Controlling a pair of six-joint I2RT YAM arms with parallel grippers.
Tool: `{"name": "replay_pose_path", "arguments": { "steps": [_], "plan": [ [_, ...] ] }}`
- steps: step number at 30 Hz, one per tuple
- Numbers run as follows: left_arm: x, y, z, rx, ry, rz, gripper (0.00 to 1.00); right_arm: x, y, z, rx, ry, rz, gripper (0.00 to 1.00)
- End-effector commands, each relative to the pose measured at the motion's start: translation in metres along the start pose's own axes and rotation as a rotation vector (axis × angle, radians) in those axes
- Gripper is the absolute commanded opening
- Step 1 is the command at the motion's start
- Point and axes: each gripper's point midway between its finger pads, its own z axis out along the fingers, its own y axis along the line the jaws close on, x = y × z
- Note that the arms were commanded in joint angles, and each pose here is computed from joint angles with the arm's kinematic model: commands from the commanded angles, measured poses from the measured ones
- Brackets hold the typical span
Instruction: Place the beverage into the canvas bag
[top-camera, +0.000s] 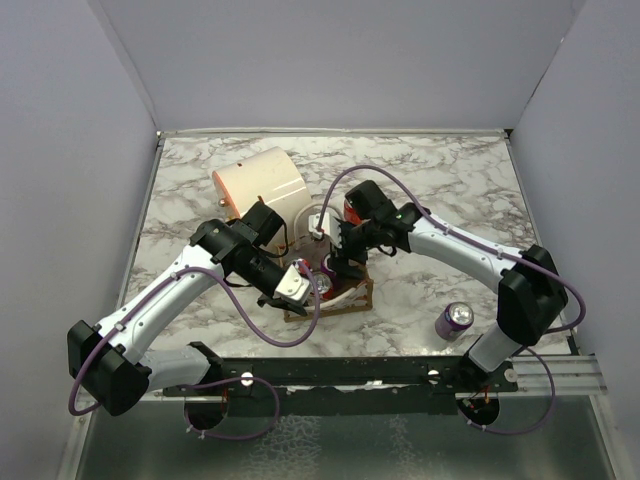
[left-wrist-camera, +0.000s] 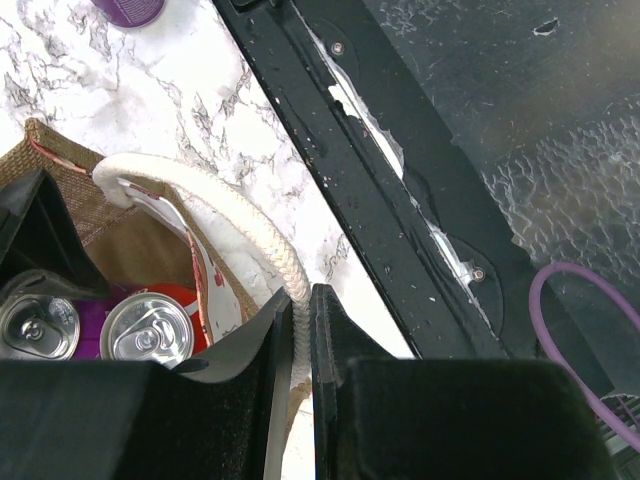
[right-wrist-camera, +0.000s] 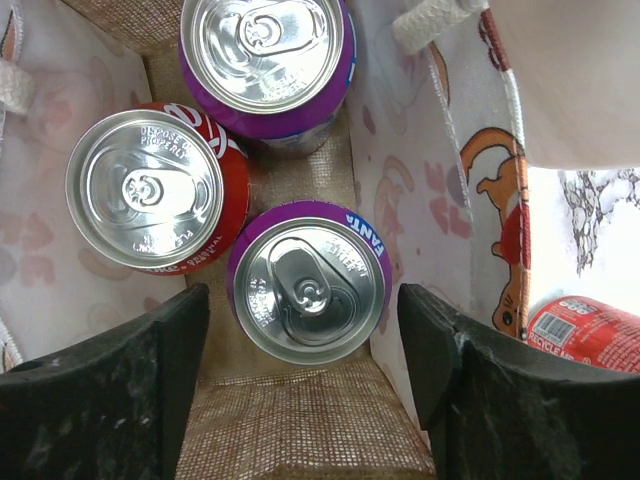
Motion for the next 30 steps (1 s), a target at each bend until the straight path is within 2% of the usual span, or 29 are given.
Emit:
{"name": "replay_pose_path", "arguments": {
  "steps": [1,6,10,26,30],
  "plan": [
    [-0.009,-0.003,-0.003,0.002,-0.031,0.020,0.14,0.007,-0.002,0.014,0.003,0.019,-0.005,0.72],
    [-0.008,-0.003,-0.003,0.002,-0.028,0.020,0.14,0.008,0.003,0.019,-0.023,0.011,0.002,0.60],
    [-0.008,-0.003,-0.003,0.002,-0.028,0.021,0.14,0.001,0.004,0.017,-0.028,-0.016,0.002,0.47],
    [-0.009,-0.003,-0.003,0.002,-0.028,0.024,0.14,-0.039,0.004,0.004,0.016,-0.218,-0.075,0.02],
    [-0.008,-0.003,-0.003,0.002,-0.028,0.023,0.14,-0.046,0.006,0.002,0.010,-0.252,-0.085,0.01]
  ]
}}
